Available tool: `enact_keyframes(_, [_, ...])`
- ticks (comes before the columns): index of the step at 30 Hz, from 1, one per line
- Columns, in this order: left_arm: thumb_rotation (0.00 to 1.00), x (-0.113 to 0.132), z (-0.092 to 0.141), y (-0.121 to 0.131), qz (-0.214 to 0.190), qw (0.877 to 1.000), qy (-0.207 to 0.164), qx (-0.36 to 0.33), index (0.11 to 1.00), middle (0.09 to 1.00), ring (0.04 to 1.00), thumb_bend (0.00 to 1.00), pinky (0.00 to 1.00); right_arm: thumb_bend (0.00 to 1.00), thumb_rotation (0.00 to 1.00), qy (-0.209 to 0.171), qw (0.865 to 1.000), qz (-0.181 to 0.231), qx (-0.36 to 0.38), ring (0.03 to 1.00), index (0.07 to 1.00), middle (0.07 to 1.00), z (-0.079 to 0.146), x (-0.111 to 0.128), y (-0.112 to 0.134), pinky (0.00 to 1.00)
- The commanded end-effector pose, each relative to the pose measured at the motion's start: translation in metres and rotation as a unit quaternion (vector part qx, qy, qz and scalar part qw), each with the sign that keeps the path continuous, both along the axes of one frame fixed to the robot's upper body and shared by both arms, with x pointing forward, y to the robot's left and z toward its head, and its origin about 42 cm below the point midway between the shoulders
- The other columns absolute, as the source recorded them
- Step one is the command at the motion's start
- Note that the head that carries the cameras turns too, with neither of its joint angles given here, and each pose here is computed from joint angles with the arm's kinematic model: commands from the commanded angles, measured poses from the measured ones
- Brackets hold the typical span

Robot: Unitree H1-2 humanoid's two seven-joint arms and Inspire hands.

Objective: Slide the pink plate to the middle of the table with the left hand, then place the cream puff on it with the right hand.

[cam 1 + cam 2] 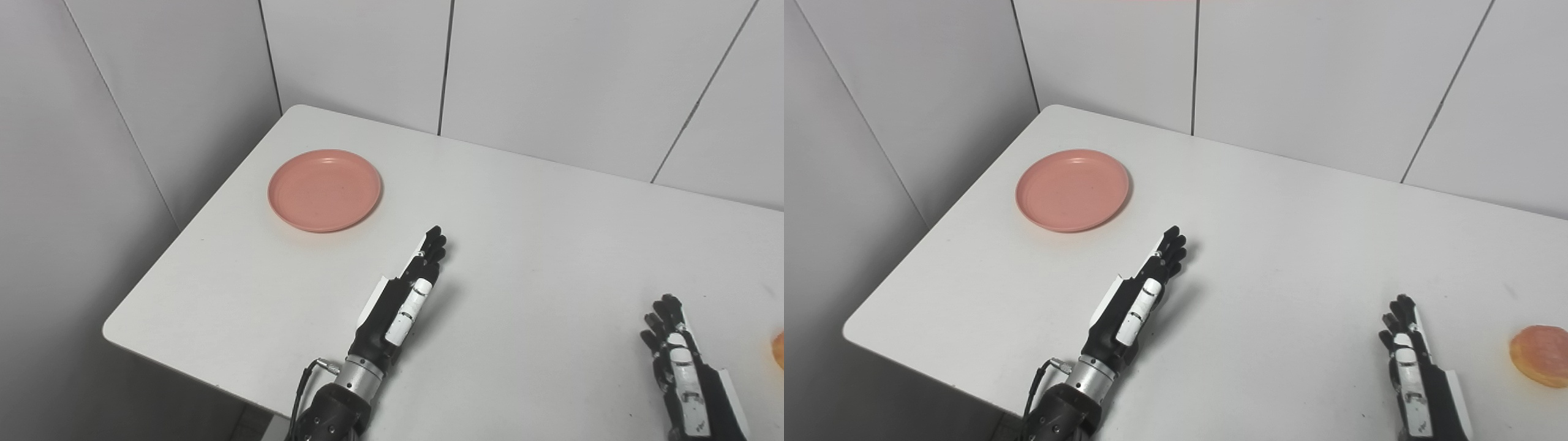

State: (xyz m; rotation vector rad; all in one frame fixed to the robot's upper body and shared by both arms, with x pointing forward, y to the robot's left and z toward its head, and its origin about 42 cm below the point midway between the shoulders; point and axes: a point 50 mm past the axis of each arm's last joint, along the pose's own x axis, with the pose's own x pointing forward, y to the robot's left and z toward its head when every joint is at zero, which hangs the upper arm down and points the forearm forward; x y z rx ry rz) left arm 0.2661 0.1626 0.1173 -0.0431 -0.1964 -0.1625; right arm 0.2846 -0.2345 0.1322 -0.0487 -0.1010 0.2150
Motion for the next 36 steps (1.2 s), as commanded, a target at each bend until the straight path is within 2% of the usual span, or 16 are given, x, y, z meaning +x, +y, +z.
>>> enact_keyframes(1, [1.0,-0.009,-0.019,-0.016,-0.01,0.998,0.055,-0.031,0.992,0.998,0.986,0.49,1.0,0.0,1.0,0.001,1.0,-0.005,0.004,1.0,1.0,1.0,0.004,0.0,0.0,1.0])
enact_keyframes(10, [1.0,0.001,0.022,-0.006,-0.012,0.999,-0.001,-0.039,0.99,1.0,0.994,0.52,1.0,0.0,1.0,0.013,1.0,-0.002,0.007,1.0,1.0,1.0,0.004,0.001,0.004,1.0])
enact_keyframes(15, [1.0,0.006,0.04,-0.001,-0.007,0.999,-0.03,-0.028,0.99,0.996,0.977,0.51,0.99,0.0,1.0,0.015,1.0,-0.003,0.005,1.0,1.0,1.0,0.004,0.001,0.004,1.0])
enact_keyframes(25, [1.0,0.016,0.07,0.008,0.004,0.997,-0.062,-0.037,0.983,0.987,0.965,0.48,0.98,0.0,1.0,0.022,1.0,-0.001,0.005,1.0,1.0,1.0,0.005,0.002,0.005,1.0])
enact_keyframes(36, [1.0,0.026,0.104,0.025,0.029,0.995,-0.092,-0.03,0.967,0.972,0.961,0.49,0.98,0.0,1.0,0.021,1.0,0.0,0.007,1.0,1.0,1.0,0.003,0.002,0.004,1.0])
